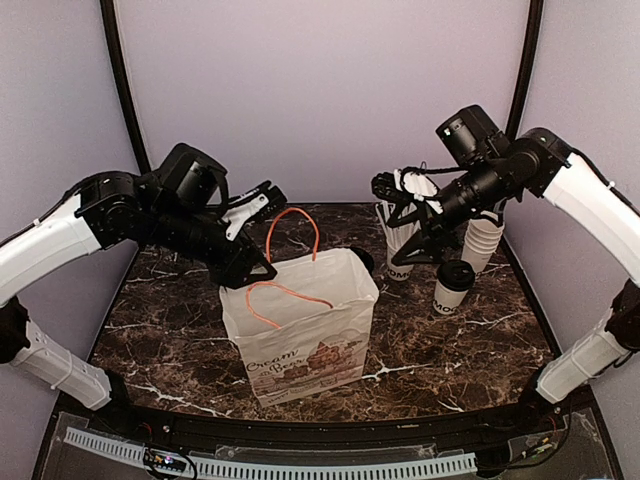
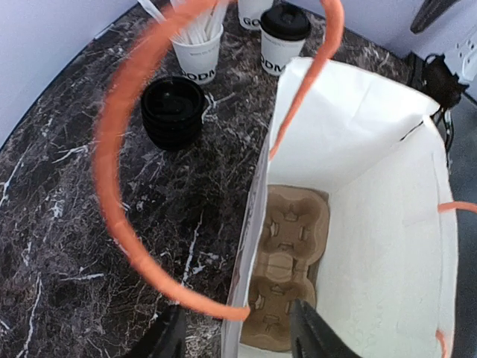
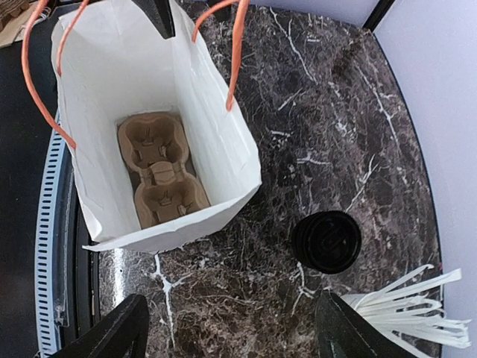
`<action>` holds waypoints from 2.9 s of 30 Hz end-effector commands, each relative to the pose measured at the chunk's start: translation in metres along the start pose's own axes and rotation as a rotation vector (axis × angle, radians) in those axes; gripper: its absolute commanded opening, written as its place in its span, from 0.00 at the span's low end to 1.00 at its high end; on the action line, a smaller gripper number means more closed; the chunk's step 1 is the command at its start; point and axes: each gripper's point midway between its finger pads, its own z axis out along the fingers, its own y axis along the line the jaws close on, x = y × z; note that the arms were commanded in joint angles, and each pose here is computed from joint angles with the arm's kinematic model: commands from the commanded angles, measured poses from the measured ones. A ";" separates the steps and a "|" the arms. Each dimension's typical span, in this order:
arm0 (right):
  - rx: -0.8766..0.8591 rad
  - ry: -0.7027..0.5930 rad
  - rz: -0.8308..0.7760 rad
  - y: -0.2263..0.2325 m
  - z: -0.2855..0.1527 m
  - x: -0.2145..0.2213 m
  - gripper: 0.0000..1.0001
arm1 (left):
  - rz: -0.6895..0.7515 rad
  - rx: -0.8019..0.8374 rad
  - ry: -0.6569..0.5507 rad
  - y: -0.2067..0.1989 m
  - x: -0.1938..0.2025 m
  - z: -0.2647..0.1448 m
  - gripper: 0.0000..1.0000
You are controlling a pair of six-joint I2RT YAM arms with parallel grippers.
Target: Pack the takeout coffee
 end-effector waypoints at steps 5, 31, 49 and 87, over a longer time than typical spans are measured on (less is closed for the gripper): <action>0.059 -0.073 0.060 -0.014 -0.016 0.008 0.78 | 0.026 0.057 0.113 -0.004 0.007 0.019 0.07; 0.010 -0.097 0.091 -0.019 -0.011 0.007 0.77 | 0.206 -0.308 0.083 0.039 0.014 0.003 0.00; 0.003 -0.068 0.103 -0.020 0.000 0.017 0.77 | 0.312 -0.199 0.045 -0.044 0.028 0.012 0.00; -0.120 -0.233 -0.008 0.019 -0.046 -0.042 0.75 | -0.103 0.360 -0.052 -0.015 -0.047 -0.036 0.00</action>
